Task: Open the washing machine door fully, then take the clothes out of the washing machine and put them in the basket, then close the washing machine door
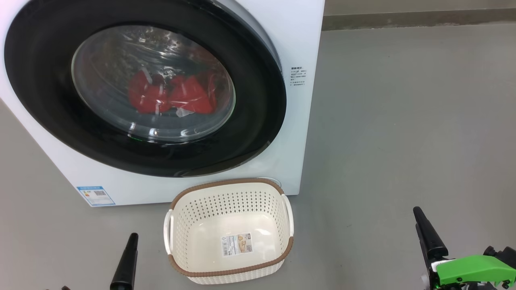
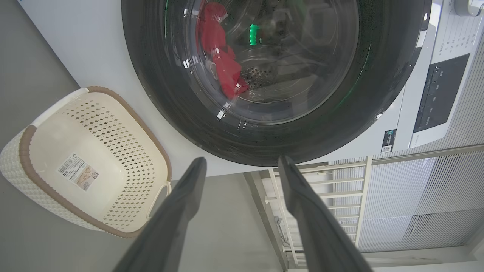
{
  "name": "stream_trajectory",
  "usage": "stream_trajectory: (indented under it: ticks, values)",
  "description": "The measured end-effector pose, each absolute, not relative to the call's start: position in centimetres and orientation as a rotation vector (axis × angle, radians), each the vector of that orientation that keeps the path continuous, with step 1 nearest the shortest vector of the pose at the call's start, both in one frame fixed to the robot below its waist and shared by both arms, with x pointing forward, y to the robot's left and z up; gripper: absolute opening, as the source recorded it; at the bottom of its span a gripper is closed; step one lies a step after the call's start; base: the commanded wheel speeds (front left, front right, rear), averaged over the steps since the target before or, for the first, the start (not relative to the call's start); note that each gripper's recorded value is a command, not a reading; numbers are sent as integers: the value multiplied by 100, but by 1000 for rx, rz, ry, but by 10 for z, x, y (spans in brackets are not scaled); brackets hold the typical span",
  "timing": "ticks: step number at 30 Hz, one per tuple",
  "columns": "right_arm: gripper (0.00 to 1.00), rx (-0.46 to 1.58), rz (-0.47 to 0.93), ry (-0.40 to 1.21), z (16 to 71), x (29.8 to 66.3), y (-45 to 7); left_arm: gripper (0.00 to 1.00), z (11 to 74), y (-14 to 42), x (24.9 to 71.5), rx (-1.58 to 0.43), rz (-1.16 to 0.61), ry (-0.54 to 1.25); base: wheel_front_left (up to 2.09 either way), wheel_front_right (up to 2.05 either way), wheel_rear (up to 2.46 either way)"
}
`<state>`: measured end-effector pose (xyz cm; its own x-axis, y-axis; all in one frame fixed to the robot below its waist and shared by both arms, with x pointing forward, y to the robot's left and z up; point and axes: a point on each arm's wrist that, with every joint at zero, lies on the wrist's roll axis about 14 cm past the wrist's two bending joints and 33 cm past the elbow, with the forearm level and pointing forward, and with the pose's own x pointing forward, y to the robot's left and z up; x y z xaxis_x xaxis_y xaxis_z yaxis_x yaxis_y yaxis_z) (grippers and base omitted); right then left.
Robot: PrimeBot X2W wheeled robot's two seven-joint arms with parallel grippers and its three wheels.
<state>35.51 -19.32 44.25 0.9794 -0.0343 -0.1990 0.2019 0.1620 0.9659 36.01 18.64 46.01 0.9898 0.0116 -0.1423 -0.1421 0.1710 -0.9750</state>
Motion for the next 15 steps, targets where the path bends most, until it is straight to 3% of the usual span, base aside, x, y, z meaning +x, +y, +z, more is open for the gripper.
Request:
stream_trajectory:
  ticks: [15]
  values:
    - [100,1216,-139,152,445,355,-190,100,469,181,361,-1135,68,104,0,0,0]
